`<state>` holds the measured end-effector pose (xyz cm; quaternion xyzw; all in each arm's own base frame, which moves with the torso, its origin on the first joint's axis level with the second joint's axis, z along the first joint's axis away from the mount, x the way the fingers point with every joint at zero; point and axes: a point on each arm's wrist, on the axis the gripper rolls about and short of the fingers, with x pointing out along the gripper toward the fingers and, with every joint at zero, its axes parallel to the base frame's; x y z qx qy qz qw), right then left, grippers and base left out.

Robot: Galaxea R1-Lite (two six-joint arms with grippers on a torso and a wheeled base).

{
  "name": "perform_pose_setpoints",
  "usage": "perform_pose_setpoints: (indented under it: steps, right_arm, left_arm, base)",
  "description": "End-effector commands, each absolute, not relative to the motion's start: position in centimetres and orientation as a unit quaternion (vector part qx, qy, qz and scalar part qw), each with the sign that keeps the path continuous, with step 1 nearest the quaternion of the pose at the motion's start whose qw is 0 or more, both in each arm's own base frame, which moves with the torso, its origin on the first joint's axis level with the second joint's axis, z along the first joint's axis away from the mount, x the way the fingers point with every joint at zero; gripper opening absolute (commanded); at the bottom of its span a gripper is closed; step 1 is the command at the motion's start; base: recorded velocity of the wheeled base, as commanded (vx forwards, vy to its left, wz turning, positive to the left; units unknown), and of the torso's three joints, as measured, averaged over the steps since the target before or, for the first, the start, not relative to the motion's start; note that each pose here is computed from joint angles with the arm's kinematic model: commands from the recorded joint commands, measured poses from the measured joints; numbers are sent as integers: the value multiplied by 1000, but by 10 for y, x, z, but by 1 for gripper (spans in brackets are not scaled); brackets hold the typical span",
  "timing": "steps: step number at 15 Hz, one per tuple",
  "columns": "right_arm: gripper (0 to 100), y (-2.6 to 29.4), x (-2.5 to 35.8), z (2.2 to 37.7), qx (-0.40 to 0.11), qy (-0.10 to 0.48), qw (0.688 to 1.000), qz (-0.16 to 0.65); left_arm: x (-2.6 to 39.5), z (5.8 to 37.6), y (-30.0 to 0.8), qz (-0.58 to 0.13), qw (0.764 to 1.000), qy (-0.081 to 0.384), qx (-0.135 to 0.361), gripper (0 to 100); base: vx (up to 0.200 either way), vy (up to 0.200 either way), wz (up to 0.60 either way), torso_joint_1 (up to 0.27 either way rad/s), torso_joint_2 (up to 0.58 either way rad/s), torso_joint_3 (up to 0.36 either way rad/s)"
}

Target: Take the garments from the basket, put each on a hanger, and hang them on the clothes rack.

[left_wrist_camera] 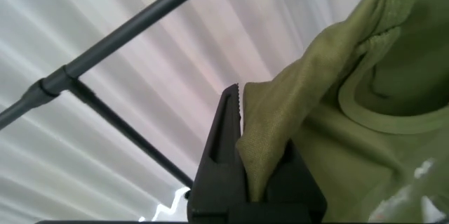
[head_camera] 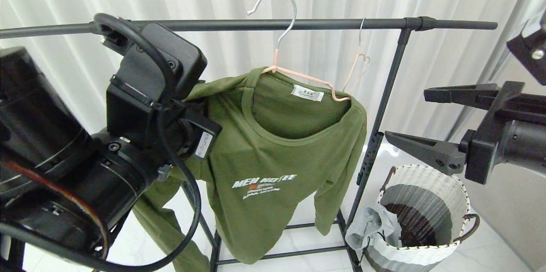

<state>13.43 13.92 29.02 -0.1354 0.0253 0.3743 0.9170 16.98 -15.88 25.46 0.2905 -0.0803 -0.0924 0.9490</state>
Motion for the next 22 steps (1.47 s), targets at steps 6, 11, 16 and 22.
perform_pose_setpoints:
  steps: [6,11,16,22]
  right_arm:
    - [100,181,166,292,-186,16,888,420]
    - [100,199,175,294,-205,3,880,429]
    - [100,202,173,295,-206,0,878,432]
    - [100,202,172,296,-215,-7,876,433]
  left_arm:
    - [150,253,-168,-138,943,-94,287,0]
    - [147,254,-172,-146,942,-99,284,0]
    - [148,258,-173,-145,943,-104,280,0]
    - [148,260,-174,-144,944,-107,277,0]
  base:
    - [0,0,0,0,0,0]
    - [0,0,0,0,0,0]
    - [0,0,0,0,0,0]
    - [0,0,0,0,0,0]
